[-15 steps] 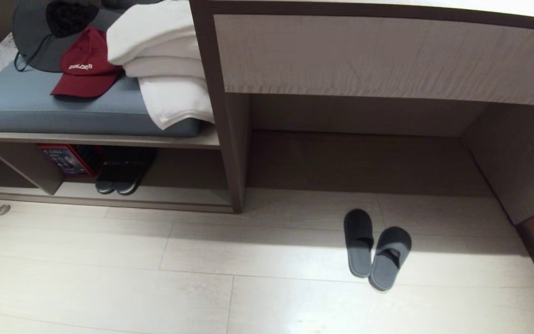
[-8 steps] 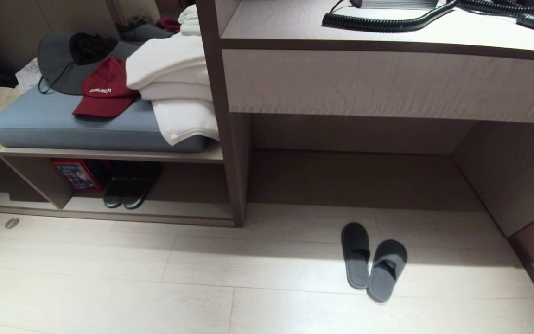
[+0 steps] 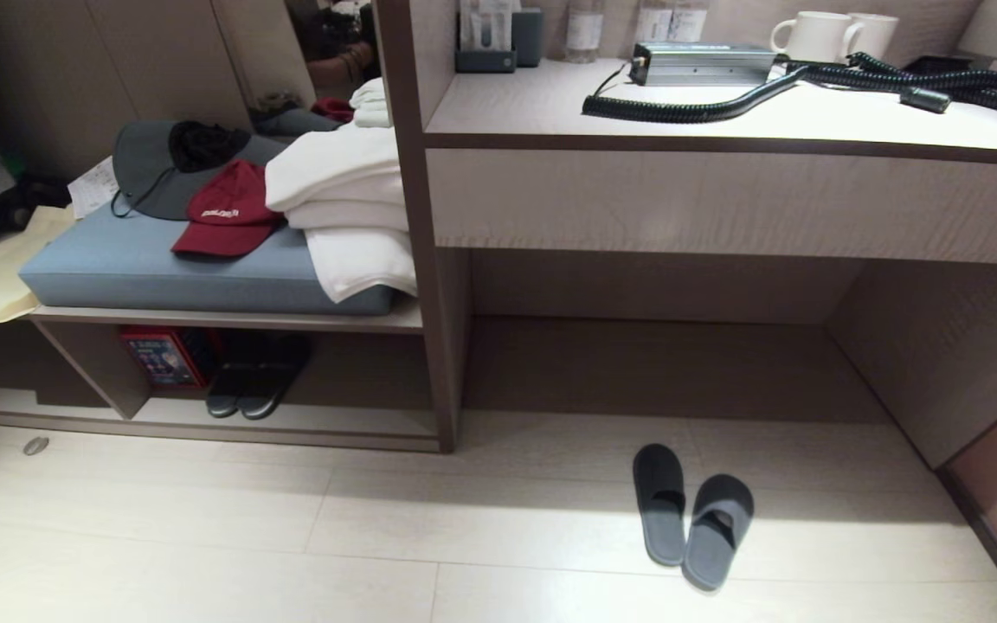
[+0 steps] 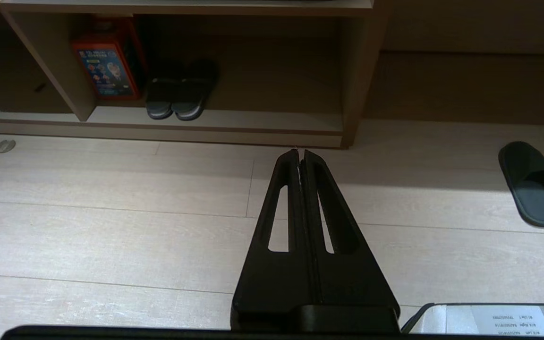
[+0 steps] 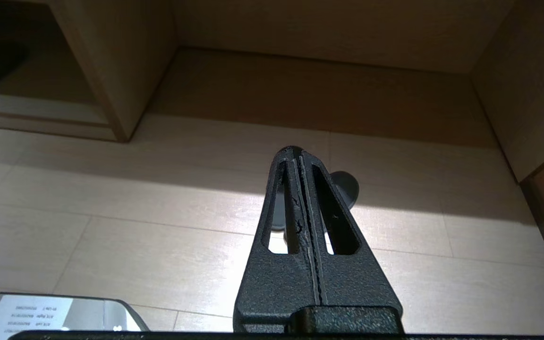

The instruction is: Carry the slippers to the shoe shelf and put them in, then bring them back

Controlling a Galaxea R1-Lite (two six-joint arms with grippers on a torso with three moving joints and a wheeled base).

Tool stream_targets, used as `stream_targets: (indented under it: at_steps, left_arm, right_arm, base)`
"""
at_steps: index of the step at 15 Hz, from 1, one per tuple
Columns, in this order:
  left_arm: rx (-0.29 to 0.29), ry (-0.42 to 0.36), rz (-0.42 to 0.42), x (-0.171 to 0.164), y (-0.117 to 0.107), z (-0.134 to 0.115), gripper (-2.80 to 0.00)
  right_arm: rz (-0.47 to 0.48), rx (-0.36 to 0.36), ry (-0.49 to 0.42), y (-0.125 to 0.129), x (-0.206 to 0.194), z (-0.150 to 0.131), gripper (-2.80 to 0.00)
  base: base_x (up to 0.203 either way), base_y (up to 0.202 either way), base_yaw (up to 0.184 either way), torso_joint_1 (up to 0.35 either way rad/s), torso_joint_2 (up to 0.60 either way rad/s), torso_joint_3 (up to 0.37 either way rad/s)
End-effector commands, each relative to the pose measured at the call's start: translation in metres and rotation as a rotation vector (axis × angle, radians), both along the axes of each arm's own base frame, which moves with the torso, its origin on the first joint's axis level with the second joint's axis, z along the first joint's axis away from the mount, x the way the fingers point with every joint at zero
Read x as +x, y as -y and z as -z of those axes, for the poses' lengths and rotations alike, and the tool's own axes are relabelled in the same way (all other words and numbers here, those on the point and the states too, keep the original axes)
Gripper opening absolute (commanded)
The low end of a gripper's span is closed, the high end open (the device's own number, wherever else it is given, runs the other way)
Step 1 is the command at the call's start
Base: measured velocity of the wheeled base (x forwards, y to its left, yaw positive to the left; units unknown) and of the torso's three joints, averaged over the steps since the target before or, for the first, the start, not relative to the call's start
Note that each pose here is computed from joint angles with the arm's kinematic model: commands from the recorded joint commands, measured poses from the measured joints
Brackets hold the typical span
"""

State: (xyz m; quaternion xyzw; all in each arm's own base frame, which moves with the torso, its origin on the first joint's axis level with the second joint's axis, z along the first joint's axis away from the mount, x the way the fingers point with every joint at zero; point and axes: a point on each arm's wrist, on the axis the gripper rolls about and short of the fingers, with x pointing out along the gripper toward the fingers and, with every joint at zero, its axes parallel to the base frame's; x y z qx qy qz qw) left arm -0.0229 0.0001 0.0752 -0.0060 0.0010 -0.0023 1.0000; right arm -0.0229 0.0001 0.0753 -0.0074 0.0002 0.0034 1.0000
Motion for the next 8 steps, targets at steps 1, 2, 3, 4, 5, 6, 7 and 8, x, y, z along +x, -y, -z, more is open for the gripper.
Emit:
stream_targets:
  at_steps: [1,2,3,4,5,6,7,8]
  left_arm:
    - [0.000,-0.004,0.000,0.0003,0.0000,0.0004,-2.80]
    - [0.000,-0.003,0.000,0.0002,0.0000,0.0004,-2.80]
    - [0.000,-0.003,0.000,0.0002,0.0000,0.0004,-2.80]
    - [0.000,-0.003,0.000,0.0002,0.0000,0.0004,-2.80]
    - [0.000,-0.003,0.000,0.0002,0.0000,0.0004,-2.80]
    - [0.000,-0.003,-0.001,0.0002,0.0000,0.0004,-2.80]
    - [0.000,-0.003,0.000,0.0002,0.0000,0.0004,-2.80]
    - [0.000,-0.003,0.000,0.0002,0.0000,0.0004,-2.80]
  right_arm:
    - [-0.001,0.000,-0.001,0.0000,0.0000,0.0006,-2.80]
    - [-0.001,0.000,-0.001,0.0000,0.0000,0.0006,-2.80]
    - [-0.001,0.000,-0.001,0.0000,0.0000,0.0006,-2.80]
    - [-0.001,0.000,-0.002,0.0000,0.0000,0.0005,-2.80]
    - [-0.001,0.000,0.000,0.0000,0.0000,0.0004,-2.80]
    - [-0.001,0.000,0.000,0.0000,0.0000,0.0004,-2.80]
    - [-0.001,0.000,-0.001,0.0000,0.0000,0.0006,-2.80]
    - [-0.002,0.000,0.000,0.0000,0.0000,0.0005,-2.80]
  base:
    - [0.000,0.000,0.000,0.002,0.00,0.203]
    - [0.000,0.000,0.000,-0.002,0.00,0.202]
    - [0.000,0.000,0.000,-0.001,0.01,0.207]
    - [0.000,0.000,0.000,0.001,-0.01,0.207]
    - [0.000,0.000,0.000,0.001,0.00,0.196]
    - [0.000,0.000,0.000,0.002,0.00,0.200]
    - [0.000,0.000,0.000,0.002,0.00,0.198]
    - [0.000,0.000,0.000,0.006,0.00,0.202]
